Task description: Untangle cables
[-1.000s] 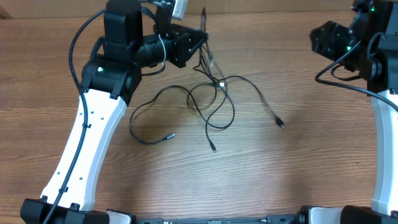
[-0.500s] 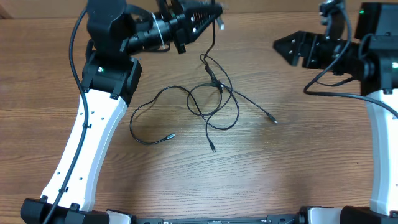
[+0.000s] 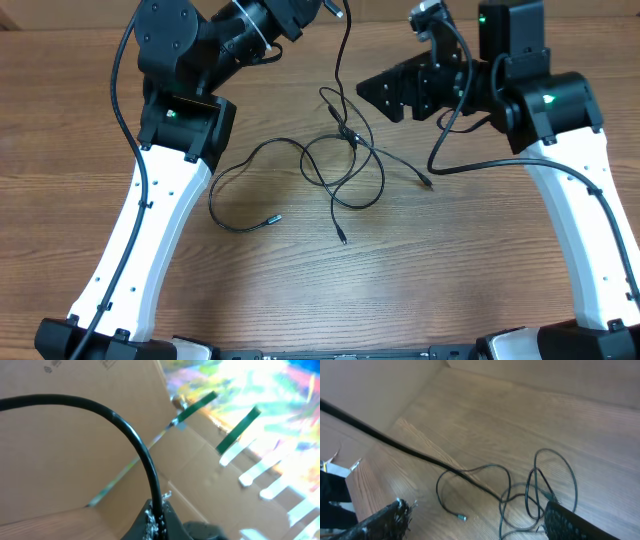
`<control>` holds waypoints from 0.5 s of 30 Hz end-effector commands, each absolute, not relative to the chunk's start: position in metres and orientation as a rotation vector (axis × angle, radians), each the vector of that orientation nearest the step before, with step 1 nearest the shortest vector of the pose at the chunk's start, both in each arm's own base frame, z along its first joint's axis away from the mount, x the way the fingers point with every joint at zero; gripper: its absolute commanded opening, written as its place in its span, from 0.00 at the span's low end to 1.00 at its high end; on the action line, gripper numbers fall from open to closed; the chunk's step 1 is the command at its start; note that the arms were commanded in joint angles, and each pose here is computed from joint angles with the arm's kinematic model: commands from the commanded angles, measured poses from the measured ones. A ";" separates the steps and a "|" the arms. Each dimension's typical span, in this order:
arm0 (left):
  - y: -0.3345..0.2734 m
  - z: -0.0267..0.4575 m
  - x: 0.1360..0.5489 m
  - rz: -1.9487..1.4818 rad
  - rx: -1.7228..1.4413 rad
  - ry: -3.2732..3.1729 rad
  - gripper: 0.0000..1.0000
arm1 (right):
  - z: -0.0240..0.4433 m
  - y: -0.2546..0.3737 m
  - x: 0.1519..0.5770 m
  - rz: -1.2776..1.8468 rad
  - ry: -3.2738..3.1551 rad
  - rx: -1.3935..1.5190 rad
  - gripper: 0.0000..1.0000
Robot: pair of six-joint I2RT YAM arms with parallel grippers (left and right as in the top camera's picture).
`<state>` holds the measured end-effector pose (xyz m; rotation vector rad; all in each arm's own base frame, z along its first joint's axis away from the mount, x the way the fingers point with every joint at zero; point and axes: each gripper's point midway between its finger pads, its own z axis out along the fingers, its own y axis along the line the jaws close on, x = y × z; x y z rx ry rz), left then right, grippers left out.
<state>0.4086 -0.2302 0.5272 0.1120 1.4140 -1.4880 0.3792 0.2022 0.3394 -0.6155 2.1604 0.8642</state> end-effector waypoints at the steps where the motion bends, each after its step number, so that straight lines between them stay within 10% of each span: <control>1: -0.221 0.553 0.405 -1.640 -0.079 1.355 0.04 | 0.338 0.216 0.384 0.863 2.128 -0.668 0.85; 15: -0.210 0.556 0.416 -1.729 -0.274 1.328 0.04 | 0.335 0.256 0.379 0.905 2.076 -0.771 0.79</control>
